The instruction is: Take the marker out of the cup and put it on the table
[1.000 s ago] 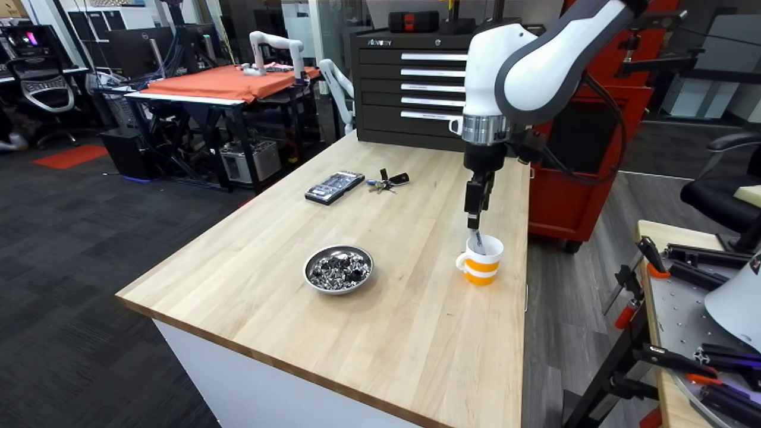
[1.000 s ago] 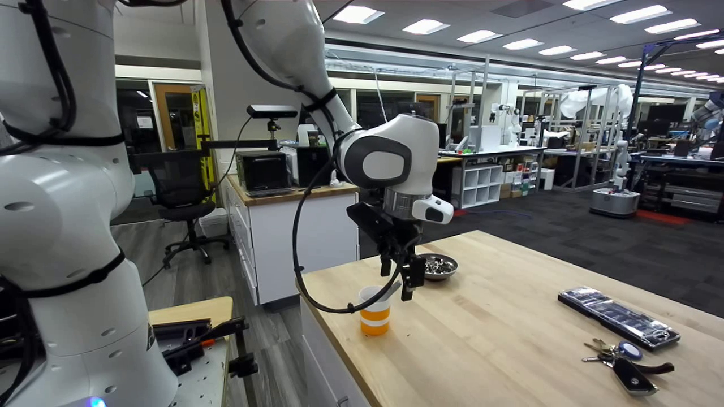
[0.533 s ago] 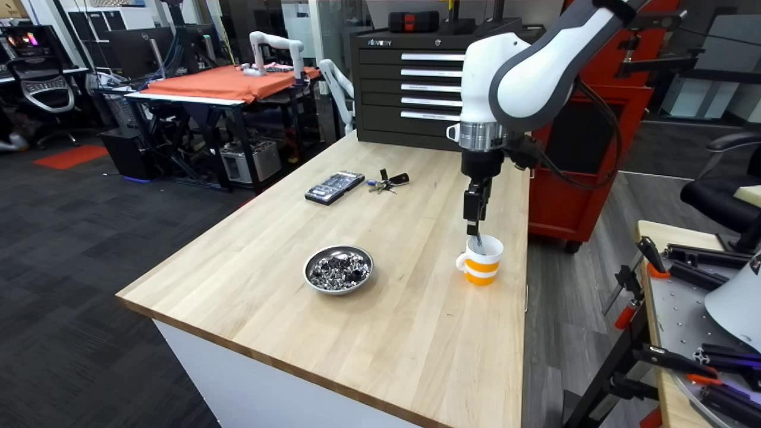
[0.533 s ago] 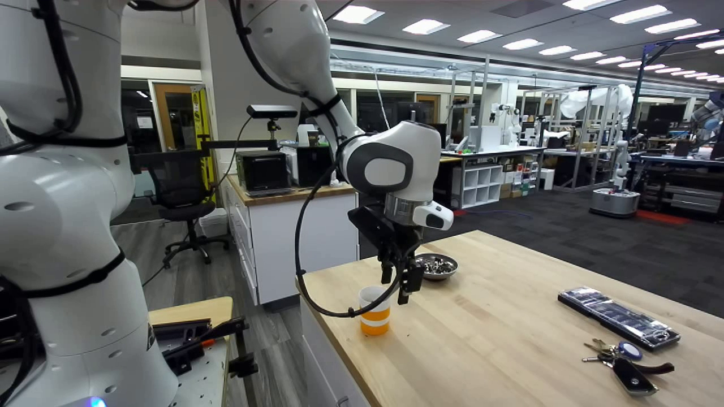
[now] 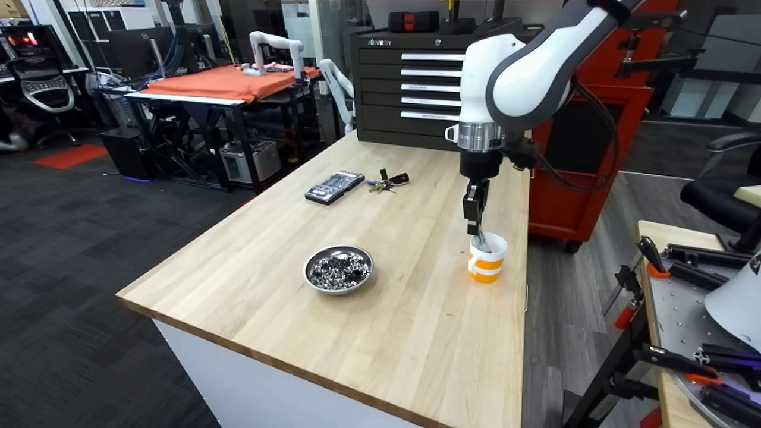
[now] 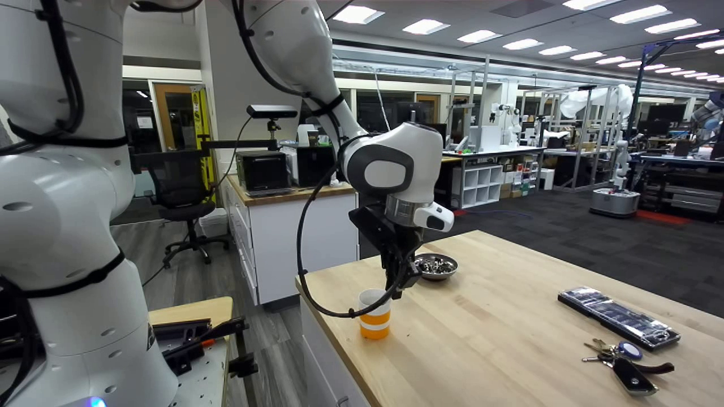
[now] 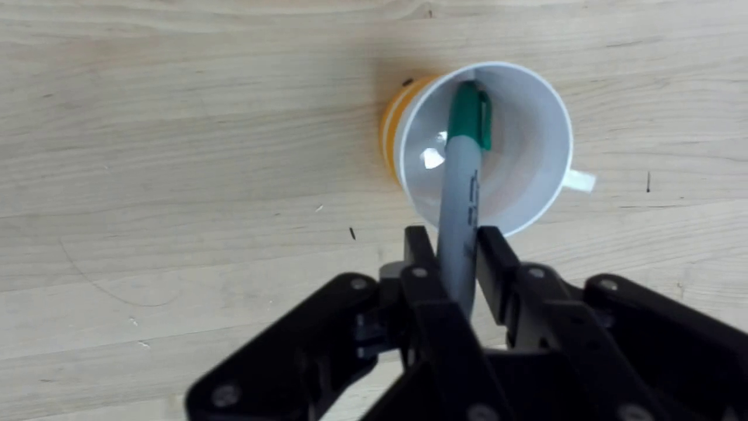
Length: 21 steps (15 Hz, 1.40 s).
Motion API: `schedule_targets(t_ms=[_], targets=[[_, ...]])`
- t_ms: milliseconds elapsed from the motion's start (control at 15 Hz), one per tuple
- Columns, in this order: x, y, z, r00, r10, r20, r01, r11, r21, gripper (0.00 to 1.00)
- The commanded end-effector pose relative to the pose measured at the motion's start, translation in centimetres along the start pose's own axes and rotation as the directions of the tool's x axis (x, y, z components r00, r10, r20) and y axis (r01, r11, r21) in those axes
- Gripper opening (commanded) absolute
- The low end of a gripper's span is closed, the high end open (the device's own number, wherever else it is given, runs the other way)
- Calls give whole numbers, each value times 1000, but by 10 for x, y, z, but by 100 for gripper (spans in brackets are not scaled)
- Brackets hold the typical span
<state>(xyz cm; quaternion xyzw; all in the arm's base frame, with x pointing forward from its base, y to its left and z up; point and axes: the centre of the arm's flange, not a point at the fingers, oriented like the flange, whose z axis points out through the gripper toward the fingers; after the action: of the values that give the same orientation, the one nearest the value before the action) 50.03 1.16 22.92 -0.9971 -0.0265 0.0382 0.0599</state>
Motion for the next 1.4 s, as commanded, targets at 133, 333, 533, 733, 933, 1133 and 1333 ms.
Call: schedule_targets(t_ms=[133,333,533,733,933,1133,1333], targets=[[2,4,-3,1000,-12,-19,12,999,33,4],[-1,1,-10,1000,-10,-16,10,1000,24,4],[-3,-2,-20,1000,-3,-16,4,1000,9,4],[-1,-4,-30,1000,2,-20,-2,1000,4,4],[4,-3,-44,1000,9,-22,-10,1000,-9,4],[12,-1,-59,1000,15,-17,-16,1000,-25,4],[24,5,-77,1000,19,1,-19,999,-40,4]])
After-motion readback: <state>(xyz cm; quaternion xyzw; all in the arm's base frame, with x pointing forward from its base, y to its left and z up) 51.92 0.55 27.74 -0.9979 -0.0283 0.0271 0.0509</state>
